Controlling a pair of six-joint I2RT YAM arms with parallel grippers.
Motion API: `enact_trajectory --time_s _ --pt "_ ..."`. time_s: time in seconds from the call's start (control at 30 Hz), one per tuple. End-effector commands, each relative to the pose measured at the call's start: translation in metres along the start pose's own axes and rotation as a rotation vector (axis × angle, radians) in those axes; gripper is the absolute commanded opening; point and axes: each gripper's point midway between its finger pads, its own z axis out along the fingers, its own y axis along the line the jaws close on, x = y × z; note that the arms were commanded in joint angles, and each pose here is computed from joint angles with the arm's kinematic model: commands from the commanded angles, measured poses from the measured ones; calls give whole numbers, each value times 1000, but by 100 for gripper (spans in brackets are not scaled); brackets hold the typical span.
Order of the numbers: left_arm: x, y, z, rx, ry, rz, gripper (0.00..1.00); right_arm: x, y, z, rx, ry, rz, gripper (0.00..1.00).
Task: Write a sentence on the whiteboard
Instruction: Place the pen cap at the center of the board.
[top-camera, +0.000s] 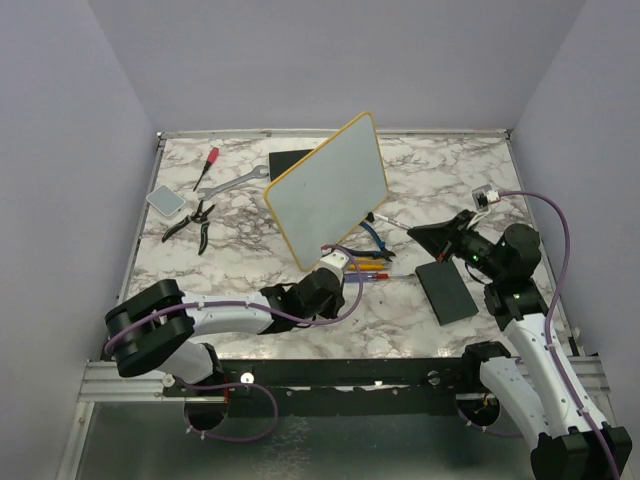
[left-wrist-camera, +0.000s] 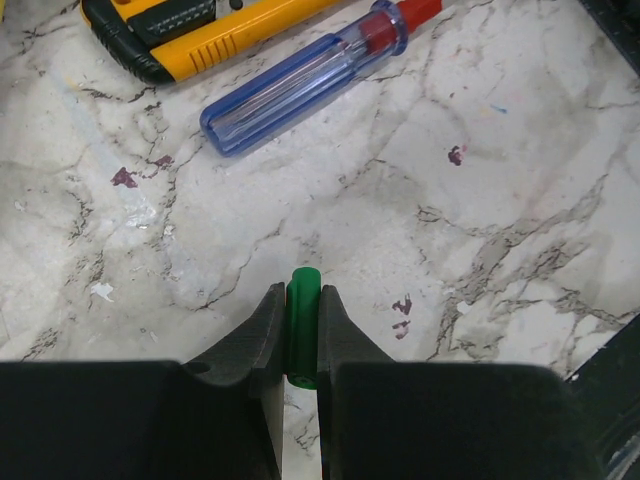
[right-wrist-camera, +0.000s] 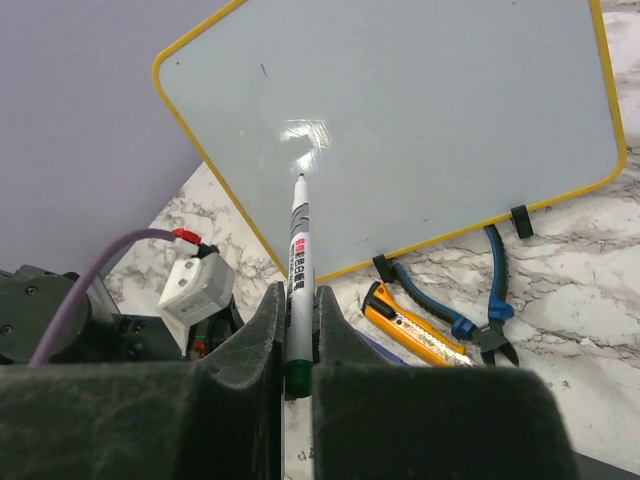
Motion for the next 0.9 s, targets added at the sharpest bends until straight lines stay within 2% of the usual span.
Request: enact_trajectory --time_s 0.0,0.1,0.2,0.37,0.5,0.63,0.77,0.87 --pt "-11 1 11 -45 -52 -19 0 -3 -4 -1 21 -27 -9 1" --pt "-1 7 14 -68 -33 -9 0 -2 -5 -1 27 -22 -11 1" --pt "9 11 15 -75 -14 -14 11 -2 -6 0 26 -22 -4 1" --pt "10 11 10 -57 -26 -31 45 -2 -7 2 21 -24 4 1" --pt "5 8 5 -36 -40 -26 63 -3 -6 3 18 -25 2 1" --pt "-7 -8 -7 44 -46 16 69 -4 -5 2 19 -26 -4 1" --pt "-54 -25 -36 110 -107 69 69 -5 -5 1 26 -28 -13 1" --pt "-91 -20 -57 153 -132 53 69 -7 -5 -1 31 -35 -18 1"
